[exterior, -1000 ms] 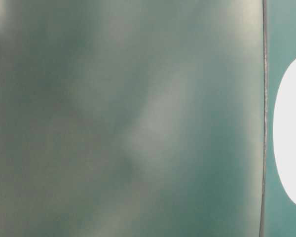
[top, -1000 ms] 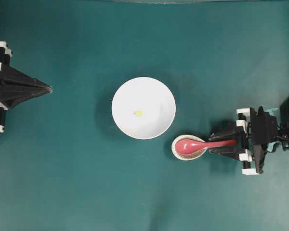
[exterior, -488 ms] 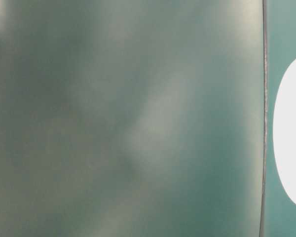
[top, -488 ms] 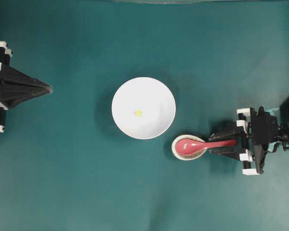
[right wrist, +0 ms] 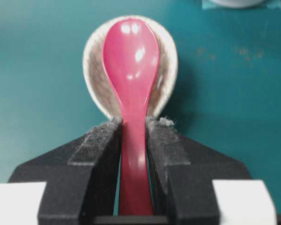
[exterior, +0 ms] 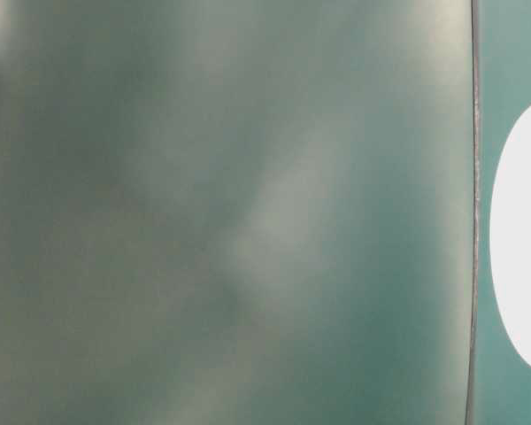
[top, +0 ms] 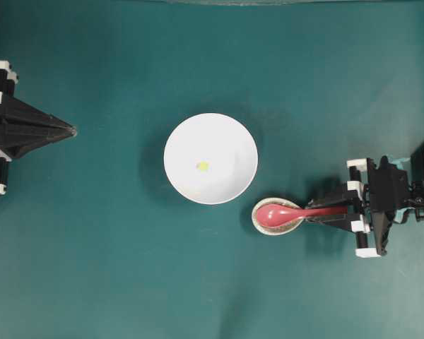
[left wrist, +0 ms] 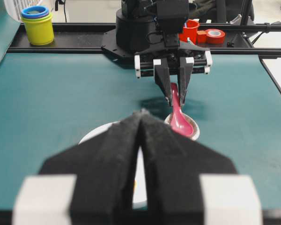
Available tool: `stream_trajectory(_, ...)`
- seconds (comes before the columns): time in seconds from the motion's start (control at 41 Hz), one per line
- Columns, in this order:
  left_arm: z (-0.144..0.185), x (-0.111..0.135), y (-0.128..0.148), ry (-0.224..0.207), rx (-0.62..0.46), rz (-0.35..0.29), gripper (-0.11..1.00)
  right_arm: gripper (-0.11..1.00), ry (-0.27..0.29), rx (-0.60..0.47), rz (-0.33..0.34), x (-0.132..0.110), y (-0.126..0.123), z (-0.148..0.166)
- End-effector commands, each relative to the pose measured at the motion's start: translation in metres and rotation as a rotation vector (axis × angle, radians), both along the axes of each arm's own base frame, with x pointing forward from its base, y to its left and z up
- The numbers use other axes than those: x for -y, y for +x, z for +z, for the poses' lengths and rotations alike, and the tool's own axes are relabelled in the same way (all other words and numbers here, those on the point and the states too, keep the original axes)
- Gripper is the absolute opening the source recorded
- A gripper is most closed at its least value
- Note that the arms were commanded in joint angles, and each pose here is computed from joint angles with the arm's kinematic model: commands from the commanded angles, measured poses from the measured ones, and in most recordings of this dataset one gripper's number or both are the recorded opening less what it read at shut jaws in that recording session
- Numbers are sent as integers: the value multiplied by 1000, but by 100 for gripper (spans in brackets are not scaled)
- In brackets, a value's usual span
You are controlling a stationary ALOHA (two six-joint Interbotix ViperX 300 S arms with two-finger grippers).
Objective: Scoop the yellow hexagonal prism block from the bowl with a spoon using the right arm.
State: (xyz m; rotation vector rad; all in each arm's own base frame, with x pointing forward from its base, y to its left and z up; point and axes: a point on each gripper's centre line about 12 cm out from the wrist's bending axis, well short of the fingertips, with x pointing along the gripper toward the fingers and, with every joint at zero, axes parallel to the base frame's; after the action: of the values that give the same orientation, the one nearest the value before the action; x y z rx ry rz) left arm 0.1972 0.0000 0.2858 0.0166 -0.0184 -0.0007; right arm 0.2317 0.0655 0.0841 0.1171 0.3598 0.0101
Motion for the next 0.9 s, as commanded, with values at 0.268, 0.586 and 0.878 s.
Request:
stream_trajectory(0.268, 9, 1, 3, -9, 20, -4, -1, 23, 67, 83, 7, -2, 6, 38)
stream_trajectory(0.586, 8, 1, 3, -11, 18, -4, -1, 23, 80, 46, -4, 7, 27, 77)
stream_trajectory(0.878, 9, 1, 2, -11, 17, -4, -1, 23, 159, -110, -53, 34, 57, 116)
